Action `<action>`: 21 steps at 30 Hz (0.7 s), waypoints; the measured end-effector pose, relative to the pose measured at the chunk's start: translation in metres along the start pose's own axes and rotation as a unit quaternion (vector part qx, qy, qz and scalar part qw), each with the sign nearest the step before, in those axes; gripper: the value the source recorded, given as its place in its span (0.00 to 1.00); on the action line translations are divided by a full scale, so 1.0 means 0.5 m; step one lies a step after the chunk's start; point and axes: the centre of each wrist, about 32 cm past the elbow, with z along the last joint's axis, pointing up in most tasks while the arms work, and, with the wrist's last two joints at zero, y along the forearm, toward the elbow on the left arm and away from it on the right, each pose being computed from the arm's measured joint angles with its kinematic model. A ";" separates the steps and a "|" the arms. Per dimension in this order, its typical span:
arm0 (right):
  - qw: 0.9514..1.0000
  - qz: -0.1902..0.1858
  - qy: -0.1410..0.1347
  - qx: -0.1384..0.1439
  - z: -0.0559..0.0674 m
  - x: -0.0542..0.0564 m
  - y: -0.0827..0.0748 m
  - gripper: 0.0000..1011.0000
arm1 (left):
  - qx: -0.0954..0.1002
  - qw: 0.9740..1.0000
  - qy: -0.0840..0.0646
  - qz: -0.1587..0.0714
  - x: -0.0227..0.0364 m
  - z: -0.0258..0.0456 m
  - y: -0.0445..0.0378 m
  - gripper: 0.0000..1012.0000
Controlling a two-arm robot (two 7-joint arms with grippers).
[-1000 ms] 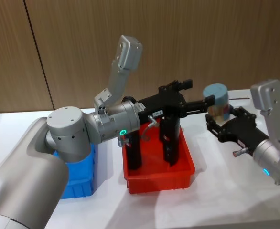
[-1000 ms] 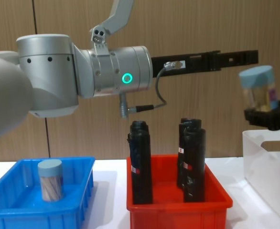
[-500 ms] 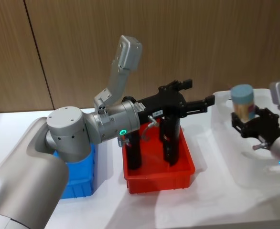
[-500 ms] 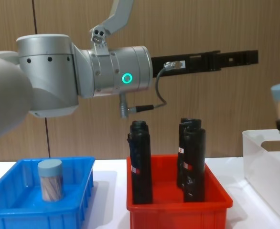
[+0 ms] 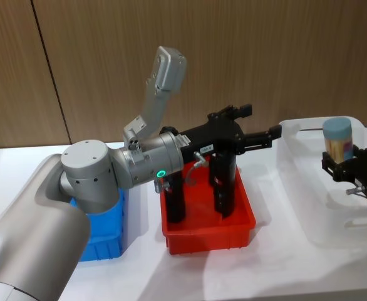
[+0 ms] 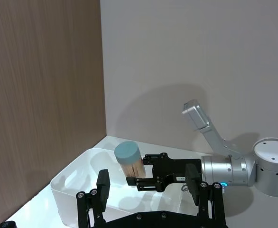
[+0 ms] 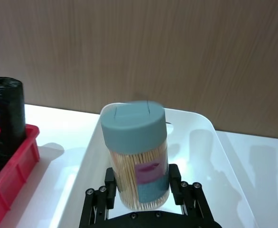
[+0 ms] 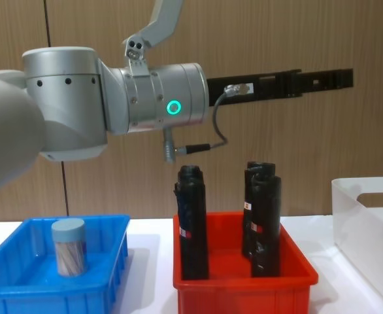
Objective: Pick the cotton swabs from the blue box and place them into the white box.
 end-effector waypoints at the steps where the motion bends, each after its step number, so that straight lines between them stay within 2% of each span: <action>1: 1.000 -0.002 0.003 -0.003 -0.002 0.004 0.003 0.67 | 0.000 1.000 0.000 0.000 0.000 0.000 0.000 0.99; 6: 1.000 -0.006 0.012 -0.009 -0.009 0.014 0.011 0.81 | 0.000 1.000 0.000 0.000 0.000 0.000 0.000 0.99; 7: 1.000 -0.006 0.012 -0.009 -0.009 0.014 0.011 0.81 | 0.000 1.000 0.000 0.000 0.000 0.000 0.000 0.99; 10: 1.000 -0.006 0.016 -0.011 -0.012 0.018 0.014 0.91 | 0.000 1.000 0.000 0.000 0.000 0.000 0.000 0.99; 14: 1.000 -0.007 0.021 -0.012 -0.015 0.024 0.016 0.99 | 0.000 1.000 0.000 0.000 0.000 0.000 0.000 0.99; 21: 1.000 -0.007 0.025 -0.009 -0.016 0.029 0.017 0.99 | 0.000 1.000 0.000 0.000 0.000 0.000 0.000 0.99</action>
